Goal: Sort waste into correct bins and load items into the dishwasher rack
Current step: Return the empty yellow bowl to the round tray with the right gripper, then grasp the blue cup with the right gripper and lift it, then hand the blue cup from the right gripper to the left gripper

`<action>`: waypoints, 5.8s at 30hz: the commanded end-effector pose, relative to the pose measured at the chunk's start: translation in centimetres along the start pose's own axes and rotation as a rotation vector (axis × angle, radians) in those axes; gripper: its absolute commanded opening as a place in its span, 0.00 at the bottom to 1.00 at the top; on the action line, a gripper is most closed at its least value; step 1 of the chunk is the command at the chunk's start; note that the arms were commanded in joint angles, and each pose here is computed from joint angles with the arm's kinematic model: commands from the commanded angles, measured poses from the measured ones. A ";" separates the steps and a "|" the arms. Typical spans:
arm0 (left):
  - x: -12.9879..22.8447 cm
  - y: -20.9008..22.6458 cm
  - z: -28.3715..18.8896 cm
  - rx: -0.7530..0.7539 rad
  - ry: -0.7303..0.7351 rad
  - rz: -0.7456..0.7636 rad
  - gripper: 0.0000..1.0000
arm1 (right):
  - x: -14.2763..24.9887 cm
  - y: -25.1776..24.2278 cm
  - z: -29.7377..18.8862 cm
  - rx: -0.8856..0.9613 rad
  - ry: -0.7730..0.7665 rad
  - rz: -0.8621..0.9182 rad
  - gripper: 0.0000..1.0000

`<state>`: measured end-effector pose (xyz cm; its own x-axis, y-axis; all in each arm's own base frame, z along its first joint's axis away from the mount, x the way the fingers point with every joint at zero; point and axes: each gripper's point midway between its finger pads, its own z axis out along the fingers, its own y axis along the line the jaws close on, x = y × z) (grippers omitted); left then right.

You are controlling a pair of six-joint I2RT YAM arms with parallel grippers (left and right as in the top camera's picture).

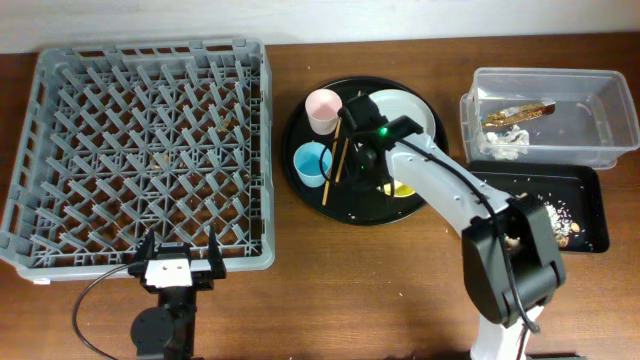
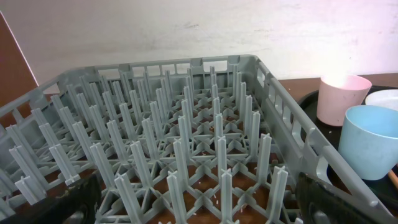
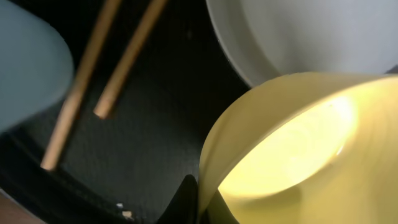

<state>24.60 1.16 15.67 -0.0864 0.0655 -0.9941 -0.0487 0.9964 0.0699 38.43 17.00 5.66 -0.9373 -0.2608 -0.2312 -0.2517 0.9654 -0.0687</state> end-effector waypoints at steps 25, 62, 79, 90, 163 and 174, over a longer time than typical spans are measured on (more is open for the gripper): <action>0.2 -0.1 0.0 0.005 0.002 0.016 0.99 | -6.9 4.0 -9.9 -0.338 -0.084 0.252 0.41; -0.1 -0.7 0.0 0.040 -0.010 0.016 0.99 | -5.1 -0.3 -15.0 -0.352 -0.071 0.318 0.04; -13.2 -11.2 7.1 0.757 0.397 -0.257 0.99 | -3.7 -0.6 -20.0 -0.785 -0.087 0.199 0.04; -13.3 -16.0 5.7 1.278 0.522 -0.489 0.99 | -3.2 -1.3 -19.7 -1.109 -0.164 0.145 0.04; -14.3 -21.9 8.9 1.329 0.960 -1.032 0.99 | -6.7 4.3 -19.0 -1.332 -0.310 0.047 0.04; -14.3 -22.0 8.6 1.345 0.970 -1.027 0.93 | -8.1 5.9 -18.4 -1.258 -0.338 0.060 0.04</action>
<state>35.73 -21.20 26.91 -0.9800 -0.0763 -0.1837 0.1794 0.0602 -0.9819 39.44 24.93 24.50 -0.9014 -0.0550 -0.4294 -0.4296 0.2373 0.8713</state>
